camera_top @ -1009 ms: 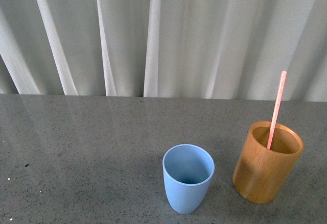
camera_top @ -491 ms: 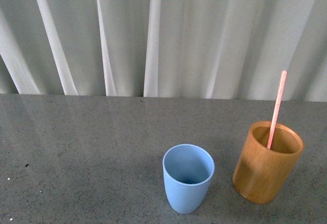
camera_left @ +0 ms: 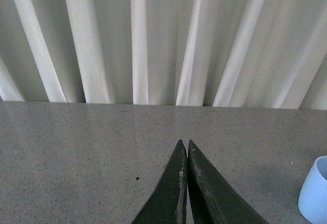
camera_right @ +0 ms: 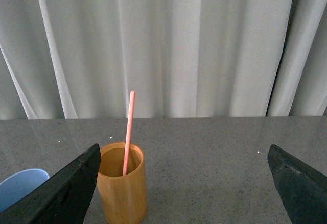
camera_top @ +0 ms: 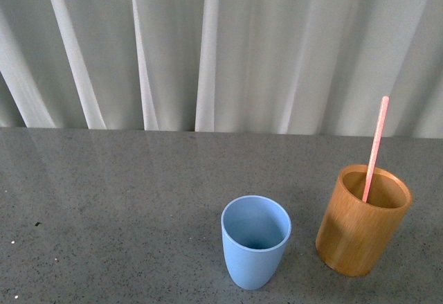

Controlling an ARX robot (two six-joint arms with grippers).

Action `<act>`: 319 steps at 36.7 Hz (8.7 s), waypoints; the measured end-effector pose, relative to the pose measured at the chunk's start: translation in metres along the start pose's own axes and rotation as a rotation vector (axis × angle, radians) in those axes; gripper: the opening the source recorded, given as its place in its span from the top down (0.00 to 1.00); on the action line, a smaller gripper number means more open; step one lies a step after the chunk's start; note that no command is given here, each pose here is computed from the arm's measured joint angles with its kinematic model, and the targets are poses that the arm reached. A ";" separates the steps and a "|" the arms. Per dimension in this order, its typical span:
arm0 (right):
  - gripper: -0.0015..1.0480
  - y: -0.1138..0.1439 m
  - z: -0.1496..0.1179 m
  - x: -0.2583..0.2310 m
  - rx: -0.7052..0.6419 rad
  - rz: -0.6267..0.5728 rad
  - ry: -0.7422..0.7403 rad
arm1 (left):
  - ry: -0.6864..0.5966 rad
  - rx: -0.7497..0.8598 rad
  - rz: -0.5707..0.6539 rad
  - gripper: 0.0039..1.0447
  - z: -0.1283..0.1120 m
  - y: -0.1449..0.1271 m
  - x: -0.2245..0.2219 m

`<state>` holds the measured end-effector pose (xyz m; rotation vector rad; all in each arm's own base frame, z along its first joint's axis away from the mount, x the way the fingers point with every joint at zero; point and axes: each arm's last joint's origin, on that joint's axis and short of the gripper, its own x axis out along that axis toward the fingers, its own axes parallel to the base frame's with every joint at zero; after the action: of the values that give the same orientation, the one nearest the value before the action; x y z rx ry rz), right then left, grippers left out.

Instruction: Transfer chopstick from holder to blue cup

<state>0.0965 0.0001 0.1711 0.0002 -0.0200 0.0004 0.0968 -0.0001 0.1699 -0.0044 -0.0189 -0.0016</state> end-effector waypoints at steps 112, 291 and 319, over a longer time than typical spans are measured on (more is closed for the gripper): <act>0.10 0.017 -0.045 0.218 0.130 0.158 0.272 | 0.003 0.000 0.000 0.06 0.000 0.000 0.000; 0.64 0.000 -0.010 0.066 -0.018 0.003 0.032 | 0.002 0.000 0.000 0.06 0.000 0.000 0.000; 0.99 0.000 0.002 0.027 -0.011 0.003 -0.003 | 0.002 0.000 0.000 0.06 0.000 0.000 0.000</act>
<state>0.1238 0.0003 0.1740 -0.0109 -0.0231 0.0033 0.0967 -0.0001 0.1697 -0.0044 -0.0166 -0.0012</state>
